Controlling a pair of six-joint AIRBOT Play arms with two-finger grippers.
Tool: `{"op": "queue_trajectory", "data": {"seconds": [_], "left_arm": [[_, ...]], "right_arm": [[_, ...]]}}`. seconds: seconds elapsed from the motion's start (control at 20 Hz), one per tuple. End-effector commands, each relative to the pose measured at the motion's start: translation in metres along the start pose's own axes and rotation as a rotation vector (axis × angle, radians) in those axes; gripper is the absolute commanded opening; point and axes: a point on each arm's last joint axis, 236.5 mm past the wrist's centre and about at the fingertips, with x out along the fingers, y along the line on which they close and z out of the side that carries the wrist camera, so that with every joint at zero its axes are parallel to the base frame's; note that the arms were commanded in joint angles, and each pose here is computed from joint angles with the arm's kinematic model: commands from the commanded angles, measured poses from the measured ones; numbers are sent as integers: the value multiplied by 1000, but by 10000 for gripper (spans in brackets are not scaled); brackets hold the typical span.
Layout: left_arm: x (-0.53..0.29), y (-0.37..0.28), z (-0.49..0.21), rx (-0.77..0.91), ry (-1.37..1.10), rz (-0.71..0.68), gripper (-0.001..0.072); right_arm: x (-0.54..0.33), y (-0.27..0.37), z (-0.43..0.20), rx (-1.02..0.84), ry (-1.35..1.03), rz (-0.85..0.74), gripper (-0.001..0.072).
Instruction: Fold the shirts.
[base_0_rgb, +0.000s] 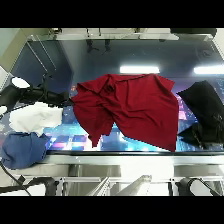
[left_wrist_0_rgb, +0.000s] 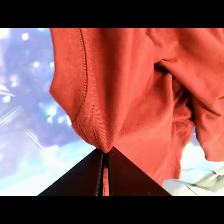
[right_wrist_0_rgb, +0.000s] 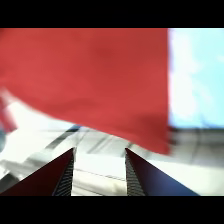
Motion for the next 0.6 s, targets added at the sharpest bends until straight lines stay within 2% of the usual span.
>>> {"op": "queue_trajectory", "data": {"seconds": [0.0,0.4,0.55], "left_arm": [[-5,5,-2,8,3,-2,26],[-5,4,-5,38,13,-6,25],[-5,4,-5,39,13,-7,25]], "right_arm": [[14,-40,-18,96,-7,-95,362],[29,-57,-16,118,9,-112,361],[41,-52,-18,135,55,-48,361]]}}
